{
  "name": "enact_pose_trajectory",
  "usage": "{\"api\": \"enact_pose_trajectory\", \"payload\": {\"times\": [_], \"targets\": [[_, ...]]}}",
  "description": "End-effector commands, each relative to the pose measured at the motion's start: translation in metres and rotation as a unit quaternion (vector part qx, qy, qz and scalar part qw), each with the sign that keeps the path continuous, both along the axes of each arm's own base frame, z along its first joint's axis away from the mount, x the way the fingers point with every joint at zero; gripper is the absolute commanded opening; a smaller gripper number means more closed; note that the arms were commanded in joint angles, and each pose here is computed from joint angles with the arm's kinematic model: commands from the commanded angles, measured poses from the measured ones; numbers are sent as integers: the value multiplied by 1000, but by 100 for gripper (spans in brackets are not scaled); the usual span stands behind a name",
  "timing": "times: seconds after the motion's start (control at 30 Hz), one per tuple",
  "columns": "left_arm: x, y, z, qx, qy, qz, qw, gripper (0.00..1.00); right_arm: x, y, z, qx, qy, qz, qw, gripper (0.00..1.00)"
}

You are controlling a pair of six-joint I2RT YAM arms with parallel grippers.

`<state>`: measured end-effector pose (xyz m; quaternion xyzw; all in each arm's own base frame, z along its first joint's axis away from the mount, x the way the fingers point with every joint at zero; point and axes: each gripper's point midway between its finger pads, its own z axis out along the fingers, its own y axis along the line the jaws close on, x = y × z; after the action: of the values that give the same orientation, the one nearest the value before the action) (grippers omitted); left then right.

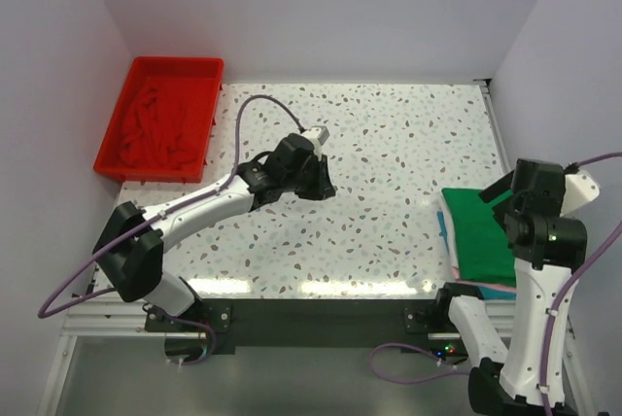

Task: Fold and stack the t-shirts
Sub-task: Neatly place the folded tshirt to the corner, then reset both grippers

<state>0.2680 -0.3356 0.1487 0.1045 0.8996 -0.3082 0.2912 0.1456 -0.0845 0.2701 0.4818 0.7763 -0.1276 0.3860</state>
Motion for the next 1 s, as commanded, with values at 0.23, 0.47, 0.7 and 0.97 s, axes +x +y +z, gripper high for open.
{"api": "enact_pose_trajectory", "payload": {"times": [0.23, 0.47, 0.7, 0.97], "targets": [[4, 29, 41, -9, -69, 49, 996, 25, 80, 79, -31, 110, -53, 252, 960, 99], [5, 74, 43, 16, -91, 111, 989, 28, 118, 171, -56, 69, -23, 369, 926, 99], [7, 136, 42, 36, -101, 181, 978, 30, 131, 265, -82, 65, -36, 481, 873, 99], [-5, 159, 40, 29, -107, 215, 970, 31, 125, 297, -95, 53, -60, 520, 851, 99]]}}
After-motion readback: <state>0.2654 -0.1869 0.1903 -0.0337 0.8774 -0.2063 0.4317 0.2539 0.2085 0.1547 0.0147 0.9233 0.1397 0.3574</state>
